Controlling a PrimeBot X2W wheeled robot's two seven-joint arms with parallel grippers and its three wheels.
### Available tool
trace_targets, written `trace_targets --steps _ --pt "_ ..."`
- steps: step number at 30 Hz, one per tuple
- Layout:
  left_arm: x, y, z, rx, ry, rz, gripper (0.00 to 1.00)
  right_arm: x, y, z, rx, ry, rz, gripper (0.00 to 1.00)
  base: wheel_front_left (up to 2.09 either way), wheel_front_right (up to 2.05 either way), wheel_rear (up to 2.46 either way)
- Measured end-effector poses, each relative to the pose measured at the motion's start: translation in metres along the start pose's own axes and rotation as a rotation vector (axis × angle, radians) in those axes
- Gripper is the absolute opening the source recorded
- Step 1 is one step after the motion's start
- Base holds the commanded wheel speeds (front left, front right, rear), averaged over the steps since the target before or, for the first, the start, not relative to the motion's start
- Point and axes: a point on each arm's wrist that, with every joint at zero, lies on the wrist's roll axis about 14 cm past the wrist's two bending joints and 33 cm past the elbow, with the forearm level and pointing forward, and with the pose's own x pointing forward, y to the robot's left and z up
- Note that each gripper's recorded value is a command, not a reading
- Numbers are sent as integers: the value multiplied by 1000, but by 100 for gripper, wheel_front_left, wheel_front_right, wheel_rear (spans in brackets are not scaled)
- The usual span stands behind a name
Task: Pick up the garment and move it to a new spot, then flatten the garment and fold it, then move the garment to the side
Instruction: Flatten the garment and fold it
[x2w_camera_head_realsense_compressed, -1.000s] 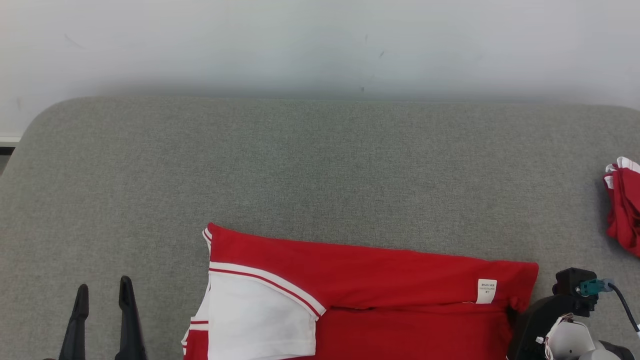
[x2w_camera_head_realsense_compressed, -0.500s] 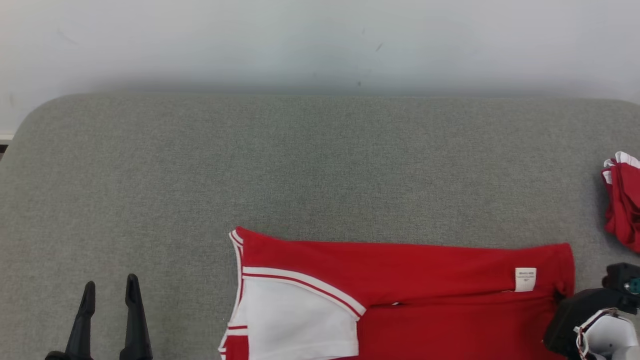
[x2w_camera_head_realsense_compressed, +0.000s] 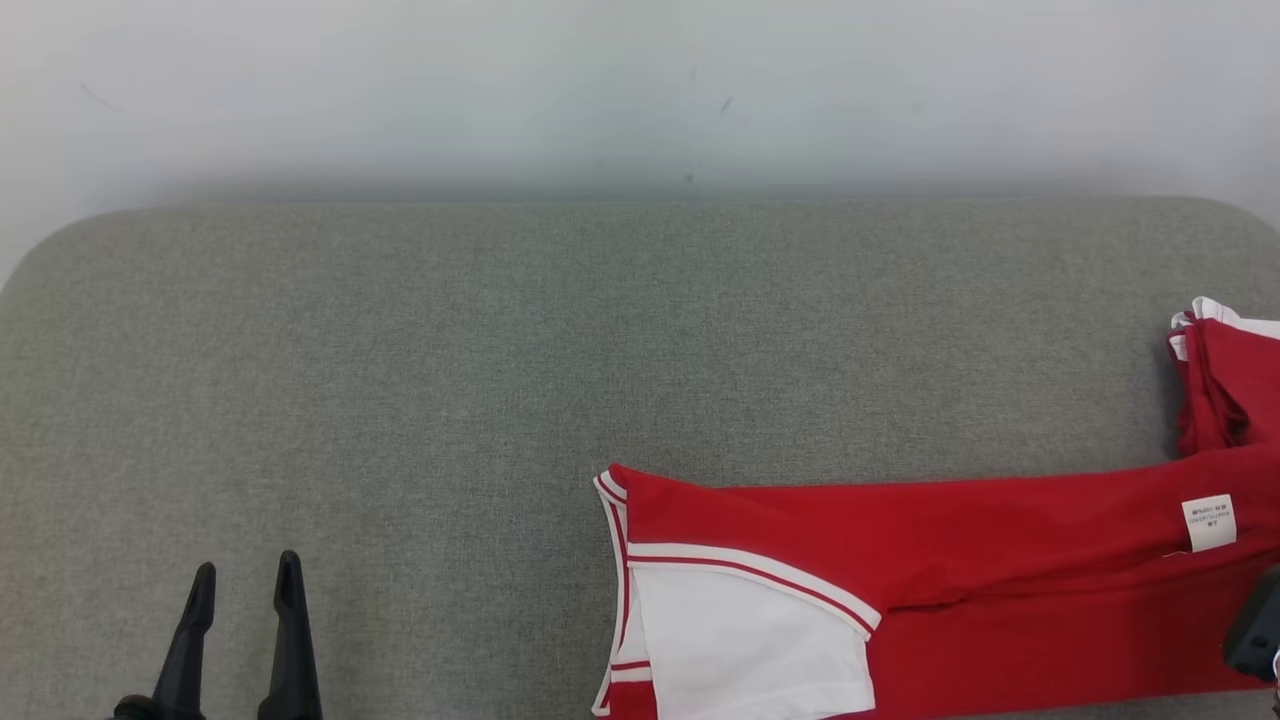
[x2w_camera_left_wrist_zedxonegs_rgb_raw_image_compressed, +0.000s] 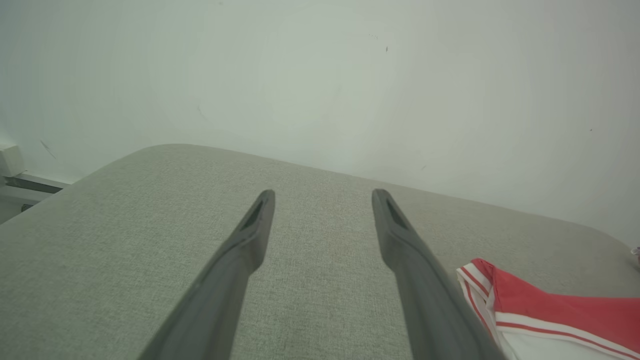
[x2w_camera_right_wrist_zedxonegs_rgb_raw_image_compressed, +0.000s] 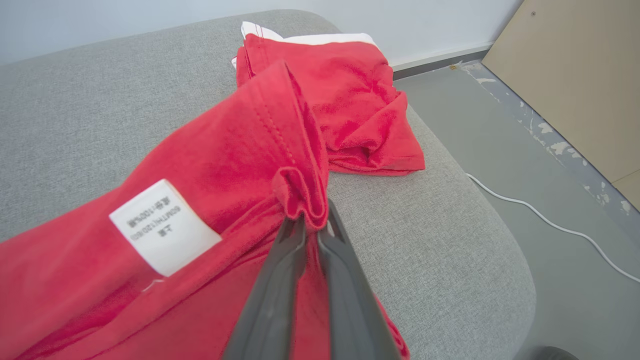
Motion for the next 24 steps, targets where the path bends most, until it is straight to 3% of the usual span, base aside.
trace_targets --steps 6,14,24 --pt "0 0 4 25 1 -20 100 -14 12 10 -50 -17 42 0 0 0 0" --pt "4 -19 0 11 11 -71 100 -47 120 12 -53 -24 420 0 0 0 0" --pt "4 -27 -11 -28 33 -79 100 -91 242 -23 -187 48 797 0 0 0 0"
